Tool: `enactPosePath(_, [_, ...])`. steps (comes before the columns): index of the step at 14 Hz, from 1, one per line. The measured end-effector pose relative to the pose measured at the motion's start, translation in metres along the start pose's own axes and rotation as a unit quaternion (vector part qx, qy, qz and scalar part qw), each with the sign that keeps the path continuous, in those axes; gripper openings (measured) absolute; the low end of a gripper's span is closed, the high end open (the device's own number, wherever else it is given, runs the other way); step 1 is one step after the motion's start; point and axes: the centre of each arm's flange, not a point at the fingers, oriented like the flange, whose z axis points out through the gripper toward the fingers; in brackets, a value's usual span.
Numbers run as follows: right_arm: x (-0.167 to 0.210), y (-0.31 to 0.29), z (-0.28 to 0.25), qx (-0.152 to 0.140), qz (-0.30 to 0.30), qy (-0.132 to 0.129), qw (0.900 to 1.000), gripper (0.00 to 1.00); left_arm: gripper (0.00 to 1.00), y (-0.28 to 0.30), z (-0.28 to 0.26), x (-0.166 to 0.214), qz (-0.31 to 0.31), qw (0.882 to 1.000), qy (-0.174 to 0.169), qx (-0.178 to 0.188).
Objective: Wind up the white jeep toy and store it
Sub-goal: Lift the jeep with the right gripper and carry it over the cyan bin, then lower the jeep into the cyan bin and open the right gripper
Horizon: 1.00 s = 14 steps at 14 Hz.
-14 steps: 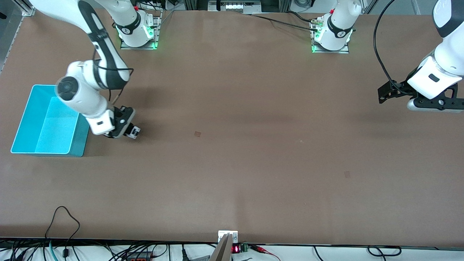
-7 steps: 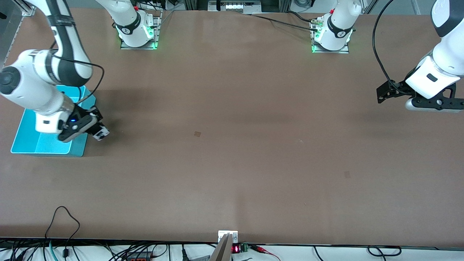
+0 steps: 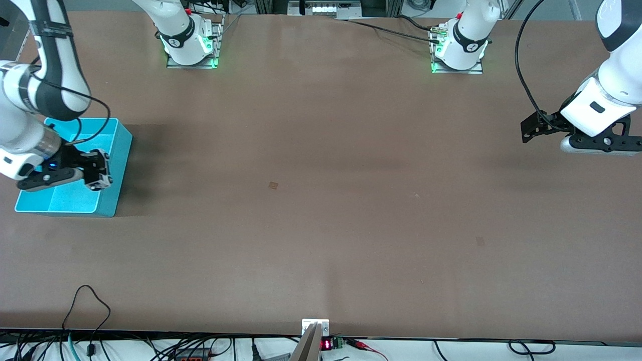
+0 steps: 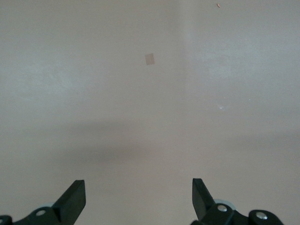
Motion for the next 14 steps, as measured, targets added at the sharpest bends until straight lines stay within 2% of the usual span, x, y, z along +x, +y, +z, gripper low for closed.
enactPosePath(6, [-0.062,0.075,0.032,0.0,0.08,-0.025,0.996,0.51,1.0,0.0,0.0,0.0,0.0,1.0,0.0,0.0])
enactPosePath(9, [-0.093,0.083,0.074,-0.013,0.099,-0.012,0.995,0.51,1.0,0.005,-0.003,0.0,0.004,1.0,0.003,0.0])
enactPosePath(14, [-0.12,0.088,0.13,-0.008,0.115,-0.034,0.993,0.51,1.0,0.007,-0.005,0.001,0.006,1.0,0.004,0.0])
